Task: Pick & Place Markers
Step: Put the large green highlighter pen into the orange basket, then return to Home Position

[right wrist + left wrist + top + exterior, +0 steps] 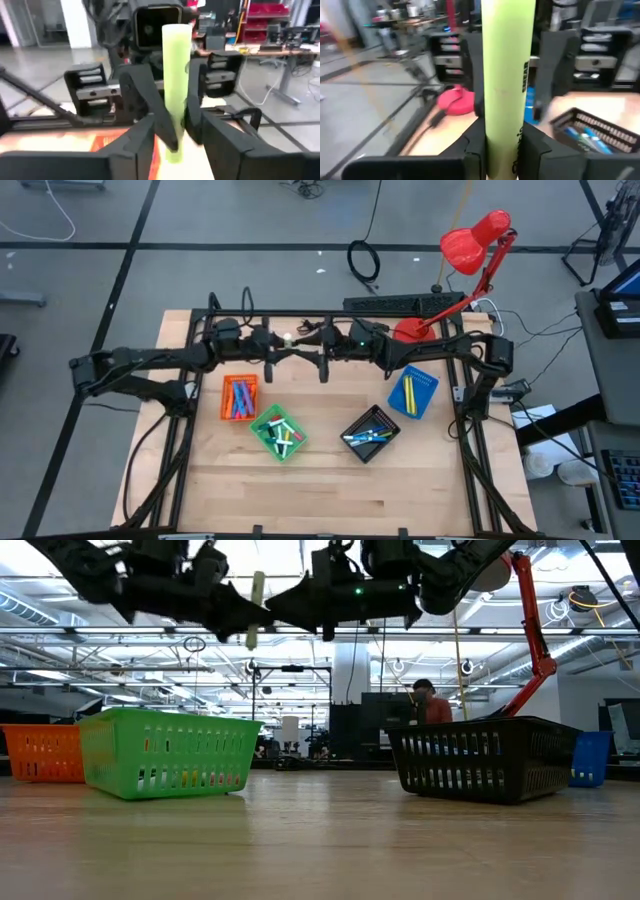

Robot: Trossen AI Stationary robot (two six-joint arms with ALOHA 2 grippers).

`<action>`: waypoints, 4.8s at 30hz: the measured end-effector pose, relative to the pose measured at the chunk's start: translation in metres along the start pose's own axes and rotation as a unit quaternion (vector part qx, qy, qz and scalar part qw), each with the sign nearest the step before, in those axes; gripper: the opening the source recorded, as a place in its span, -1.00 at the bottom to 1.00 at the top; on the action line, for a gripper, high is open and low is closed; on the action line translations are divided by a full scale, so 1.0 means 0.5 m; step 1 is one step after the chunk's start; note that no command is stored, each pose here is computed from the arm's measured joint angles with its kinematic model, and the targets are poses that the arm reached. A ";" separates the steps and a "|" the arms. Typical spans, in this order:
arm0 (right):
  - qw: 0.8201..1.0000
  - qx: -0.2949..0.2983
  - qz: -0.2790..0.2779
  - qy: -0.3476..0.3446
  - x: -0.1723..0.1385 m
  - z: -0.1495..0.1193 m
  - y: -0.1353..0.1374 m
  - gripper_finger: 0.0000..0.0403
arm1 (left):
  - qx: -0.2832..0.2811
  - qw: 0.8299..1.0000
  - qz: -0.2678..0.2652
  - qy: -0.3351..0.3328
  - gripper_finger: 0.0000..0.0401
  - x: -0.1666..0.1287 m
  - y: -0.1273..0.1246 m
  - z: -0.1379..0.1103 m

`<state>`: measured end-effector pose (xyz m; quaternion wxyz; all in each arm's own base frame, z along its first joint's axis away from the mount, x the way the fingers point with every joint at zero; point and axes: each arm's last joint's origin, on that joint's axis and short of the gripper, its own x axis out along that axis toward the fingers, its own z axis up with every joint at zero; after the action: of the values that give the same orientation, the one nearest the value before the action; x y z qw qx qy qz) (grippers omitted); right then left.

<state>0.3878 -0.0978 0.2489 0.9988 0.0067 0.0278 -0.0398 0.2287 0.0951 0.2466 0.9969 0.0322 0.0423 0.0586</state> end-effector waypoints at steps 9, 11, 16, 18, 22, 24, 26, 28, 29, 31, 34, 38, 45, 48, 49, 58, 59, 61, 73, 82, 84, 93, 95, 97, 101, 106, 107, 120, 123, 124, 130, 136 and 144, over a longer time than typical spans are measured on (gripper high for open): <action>0.997 -0.008 -0.028 0.070 -0.061 -0.015 0.004 -0.09 | -0.143 0.964 0.110 0.197 -0.70 -0.104 -0.038 -0.019; 0.996 -0.009 -0.042 0.075 -0.083 -0.020 0.005 -0.09 | -0.216 0.934 0.120 0.259 -0.70 -0.125 -0.055 -0.038; 0.997 -0.018 -0.076 0.028 -0.127 -0.010 0.010 -0.13 | -0.359 0.823 0.185 0.399 -0.60 -0.174 -0.098 -0.083; 0.997 -0.021 -0.081 0.005 -0.147 -0.007 0.013 -0.14 | -0.383 0.785 0.226 0.432 -0.56 -0.187 -0.109 -0.094; 0.996 -0.024 -0.081 -0.028 -0.175 -0.010 0.018 -0.13 | -0.406 0.763 0.263 0.428 -0.58 -0.187 -0.120 -0.098; 0.996 -0.024 -0.081 -0.038 -0.188 -0.009 0.021 -0.13 | -0.409 0.769 0.256 0.420 -0.60 -0.181 -0.122 -0.096; 0.995 -0.024 -0.082 -0.043 -0.198 -0.008 0.023 -0.13 | -0.410 0.776 0.247 0.411 -0.62 -0.177 -0.125 -0.093; 0.996 -0.019 -0.081 -0.037 -0.209 -0.014 0.025 -0.14 | -0.407 0.784 0.237 0.403 -0.62 -0.173 -0.127 -0.090; 0.996 -0.014 -0.081 -0.039 -0.213 -0.013 0.026 -0.14 | -0.405 0.788 0.233 0.401 -0.60 -0.171 -0.128 -0.089; 0.996 -0.008 -0.080 -0.042 -0.224 -0.014 0.028 -0.15 | -0.404 0.791 0.227 0.399 -0.57 -0.170 -0.129 -0.088; 0.996 -0.007 -0.080 -0.043 -0.238 -0.018 0.031 -0.14 | -0.411 0.787 0.227 0.401 -0.51 -0.171 -0.131 -0.088; 0.996 -0.007 -0.080 -0.042 -0.250 -0.026 0.033 -0.13 | -0.424 0.778 0.205 0.416 -0.38 -0.172 -0.136 -0.089; 0.996 -0.008 -0.080 -0.032 -0.254 -0.035 0.034 -0.16 | -0.440 0.743 0.230 0.450 0.04 -0.187 -0.139 -0.099; 0.996 -0.009 -0.080 -0.031 -0.254 -0.035 0.034 -0.16 | -0.428 0.745 0.230 0.457 0.19 -0.190 -0.139 -0.100; 0.996 -0.009 -0.080 -0.031 -0.254 -0.036 0.034 -0.16 | -0.420 0.750 0.225 0.459 0.23 -0.190 -0.139 -0.100; 0.996 -0.010 -0.080 -0.024 -0.254 -0.038 0.034 -0.16 | -0.382 0.777 0.191 0.463 0.41 -0.186 -0.139 -0.098; 0.996 -0.010 -0.080 -0.023 -0.254 -0.038 0.034 -0.16 | -0.387 0.781 0.176 0.458 0.42 -0.182 -0.140 -0.095; 0.996 -0.010 -0.080 -0.024 -0.254 -0.038 0.034 -0.16 | -0.390 0.806 0.110 0.431 0.42 -0.165 -0.146 -0.083; 0.997 -0.009 -0.080 -0.021 -0.254 -0.039 0.034 -0.16 | -0.228 0.889 -0.120 0.379 0.44 -0.095 -0.270 -0.073; 0.996 -0.009 -0.080 -0.023 -0.254 -0.038 0.034 -0.16 | -0.247 0.853 -0.154 0.433 0.42 -0.066 -0.320 -0.117; 0.997 -0.005 -0.080 -0.023 -0.254 -0.038 0.034 -0.16 | -0.254 0.848 -0.128 0.447 0.43 -0.069 -0.313 -0.122; 0.996 0.008 -0.080 -0.025 -0.254 -0.038 0.034 -0.16 | -0.222 0.875 -0.045 0.428 0.44 -0.094 -0.266 -0.103; 0.996 0.008 -0.080 -0.025 -0.254 -0.038 0.034 -0.16 | -0.210 0.885 -0.032 0.414 0.44 -0.102 -0.255 -0.094; 0.996 0.008 -0.080 -0.025 -0.254 -0.038 0.034 -0.16 | -0.196 0.896 -0.020 0.399 0.44 -0.110 -0.245 -0.084; 0.996 0.008 -0.080 -0.024 -0.254 -0.038 0.034 -0.16 | -0.171 0.911 0.050 0.371 0.41 -0.134 -0.219 -0.069; 0.997 0.008 -0.080 -0.024 -0.254 -0.038 0.034 -0.16 | -0.171 0.903 0.175 0.354 0.43 -0.164 -0.185 -0.065; 0.997 0.008 -0.080 -0.023 -0.254 -0.039 0.034 -0.16 | -0.174 0.903 0.176 0.351 0.43 -0.165 -0.183 -0.064; 0.997 0.006 -0.080 -0.012 -0.253 -0.043 0.034 -0.16 | -0.099 0.975 -0.051 0.193 0.41 -0.129 -0.215 0.007; 0.997 0.003 -0.080 -0.019 -0.255 -0.038 0.034 -0.16 | -0.074 0.982 -0.055 0.164 0.41 -0.145 -0.209 0.023; 0.997 0.003 -0.080 -0.017 -0.258 -0.035 0.035 -0.16 | -0.064 0.985 -0.057 0.152 0.41 -0.152 -0.207 0.029; 0.996 -0.023 -0.081 -0.024 -0.297 0.002 0.041 -0.16 | -0.002 0.994 -0.064 0.088 0.40 -0.214 -0.189 0.059; 0.995 -0.058 -0.082 0.002 -0.352 0.030 0.051 -0.16 | 0.055 0.995 -0.035 0.081 0.42 -0.264 -0.173 0.059; 0.981 -0.050 -0.161 0.100 -0.419 0.020 0.054 -0.16 | 0.042 0.991 0.078 0.100 0.39 -0.281 -0.155 0.052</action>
<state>0.1818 -0.0546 0.2708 0.9706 -0.0442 0.1299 -0.1979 0.1009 -0.0002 0.2784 0.9777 0.0716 0.1413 0.1377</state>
